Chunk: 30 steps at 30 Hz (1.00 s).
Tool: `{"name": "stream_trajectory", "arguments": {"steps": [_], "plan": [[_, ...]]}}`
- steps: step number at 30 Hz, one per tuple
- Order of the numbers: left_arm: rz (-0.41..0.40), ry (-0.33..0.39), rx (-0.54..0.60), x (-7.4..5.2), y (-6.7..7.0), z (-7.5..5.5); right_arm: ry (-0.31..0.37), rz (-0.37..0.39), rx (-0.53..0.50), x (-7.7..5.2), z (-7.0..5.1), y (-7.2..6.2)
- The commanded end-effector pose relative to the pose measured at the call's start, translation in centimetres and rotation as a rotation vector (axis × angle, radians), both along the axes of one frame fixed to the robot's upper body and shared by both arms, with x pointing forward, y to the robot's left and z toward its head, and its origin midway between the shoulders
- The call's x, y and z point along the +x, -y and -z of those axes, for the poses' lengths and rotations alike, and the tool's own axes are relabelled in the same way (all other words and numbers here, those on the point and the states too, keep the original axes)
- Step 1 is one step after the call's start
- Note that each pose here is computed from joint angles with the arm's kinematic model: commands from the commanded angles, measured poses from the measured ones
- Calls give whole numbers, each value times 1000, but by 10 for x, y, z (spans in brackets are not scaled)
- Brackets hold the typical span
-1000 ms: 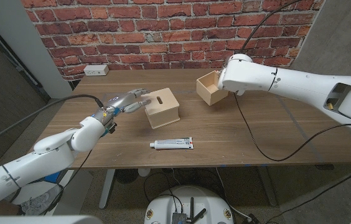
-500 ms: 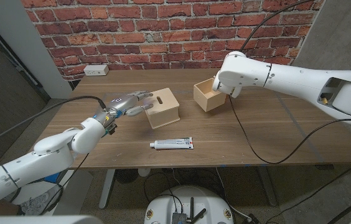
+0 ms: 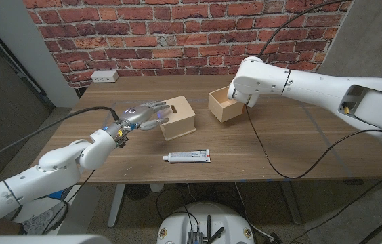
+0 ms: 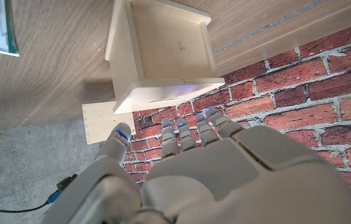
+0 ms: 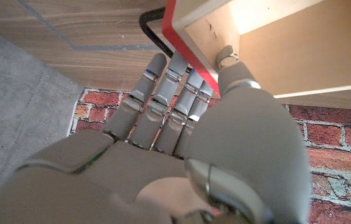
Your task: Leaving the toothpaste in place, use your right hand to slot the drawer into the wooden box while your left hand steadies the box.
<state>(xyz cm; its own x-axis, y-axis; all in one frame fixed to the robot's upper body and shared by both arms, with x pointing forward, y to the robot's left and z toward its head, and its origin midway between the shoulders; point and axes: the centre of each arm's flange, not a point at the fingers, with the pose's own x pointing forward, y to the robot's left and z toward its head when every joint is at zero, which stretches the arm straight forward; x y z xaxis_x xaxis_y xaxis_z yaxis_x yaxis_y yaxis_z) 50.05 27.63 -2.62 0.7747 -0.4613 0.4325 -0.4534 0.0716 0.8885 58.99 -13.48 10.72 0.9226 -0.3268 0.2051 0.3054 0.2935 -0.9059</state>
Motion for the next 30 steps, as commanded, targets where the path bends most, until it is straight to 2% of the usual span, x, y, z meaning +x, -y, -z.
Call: {"name": "stream_trajectory", "arguments": {"steps": [1, 10, 30], "plan": [[-29, -12, 57, 1, 0, 6, 1, -9, 13, 3, 0, -4], [-50, -5, 102, 2, 1, 8, -4, -15, 23, 6, -1, -8], [-65, -5, 112, 5, 2, 11, -12, -26, 27, 9, -1, -12]]}}
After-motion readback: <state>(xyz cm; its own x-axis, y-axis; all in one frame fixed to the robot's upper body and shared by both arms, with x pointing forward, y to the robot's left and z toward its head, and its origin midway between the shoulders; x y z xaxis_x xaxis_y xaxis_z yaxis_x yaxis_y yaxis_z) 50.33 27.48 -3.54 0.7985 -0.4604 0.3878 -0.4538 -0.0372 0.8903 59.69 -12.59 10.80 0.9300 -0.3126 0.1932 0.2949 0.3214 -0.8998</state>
